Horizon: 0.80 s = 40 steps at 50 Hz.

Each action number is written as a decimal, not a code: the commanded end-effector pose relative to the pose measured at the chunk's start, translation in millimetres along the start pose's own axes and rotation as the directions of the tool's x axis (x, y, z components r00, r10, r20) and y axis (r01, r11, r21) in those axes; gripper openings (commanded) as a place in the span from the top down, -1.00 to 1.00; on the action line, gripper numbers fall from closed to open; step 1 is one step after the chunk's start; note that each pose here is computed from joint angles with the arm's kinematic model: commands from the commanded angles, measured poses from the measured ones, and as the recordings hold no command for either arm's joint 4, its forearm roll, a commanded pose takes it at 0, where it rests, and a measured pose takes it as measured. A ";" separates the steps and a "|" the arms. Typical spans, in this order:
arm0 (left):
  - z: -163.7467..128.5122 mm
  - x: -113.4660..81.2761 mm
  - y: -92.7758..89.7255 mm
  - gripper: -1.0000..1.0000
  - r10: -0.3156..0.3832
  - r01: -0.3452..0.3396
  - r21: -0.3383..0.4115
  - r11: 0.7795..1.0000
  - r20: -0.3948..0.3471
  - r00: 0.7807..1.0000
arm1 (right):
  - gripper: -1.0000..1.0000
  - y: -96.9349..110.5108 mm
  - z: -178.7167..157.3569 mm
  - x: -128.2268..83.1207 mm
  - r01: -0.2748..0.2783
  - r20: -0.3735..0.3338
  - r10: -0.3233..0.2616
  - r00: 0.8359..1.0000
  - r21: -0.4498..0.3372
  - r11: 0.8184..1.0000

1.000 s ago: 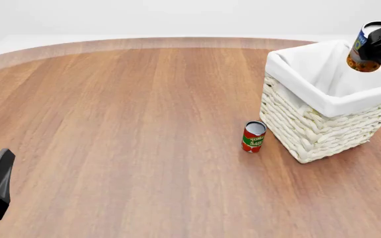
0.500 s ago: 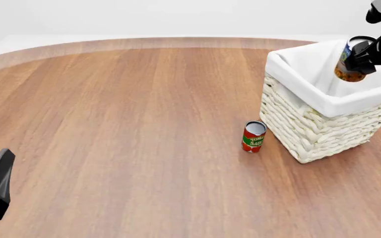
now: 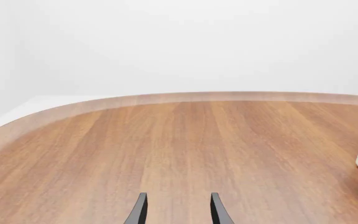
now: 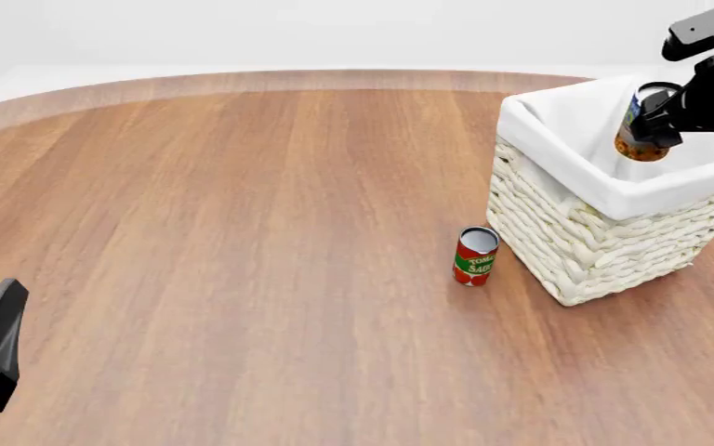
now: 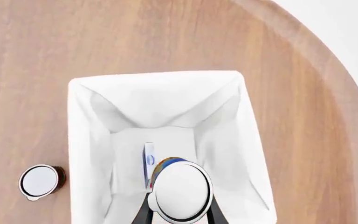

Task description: Pick up the alphabet soup and the cream cheese box, and put them in the basket.

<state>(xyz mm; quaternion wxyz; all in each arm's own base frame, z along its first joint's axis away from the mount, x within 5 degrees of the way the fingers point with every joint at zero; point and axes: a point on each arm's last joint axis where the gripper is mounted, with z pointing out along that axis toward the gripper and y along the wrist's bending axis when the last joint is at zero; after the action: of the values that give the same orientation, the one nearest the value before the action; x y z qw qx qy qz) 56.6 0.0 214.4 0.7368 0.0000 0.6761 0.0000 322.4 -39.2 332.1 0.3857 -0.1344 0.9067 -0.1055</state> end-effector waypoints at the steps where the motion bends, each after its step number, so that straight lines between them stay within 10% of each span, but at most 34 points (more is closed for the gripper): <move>1: 0.0 0.0 0.0 -1.00 0.000 0.000 0.000 1.000 0.000 1.000 | 1.00 -1.5 14.8 -0.6 -0.016 -0.002 0.016 1.000 0.003 1.000; 40: 0.0 0.0 0.0 -1.00 0.000 0.000 0.000 1.000 0.000 1.000 | 1.00 1.9 56.2 5.5 0.009 -0.047 -0.010 0.999 -0.019 1.000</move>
<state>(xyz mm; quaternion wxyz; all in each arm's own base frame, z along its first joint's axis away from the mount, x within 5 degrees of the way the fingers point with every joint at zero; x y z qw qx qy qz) 56.6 0.0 214.4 0.7368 0.0000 0.6761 0.0000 354.3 -42.7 296.1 0.3606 -0.1460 0.9155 -0.1024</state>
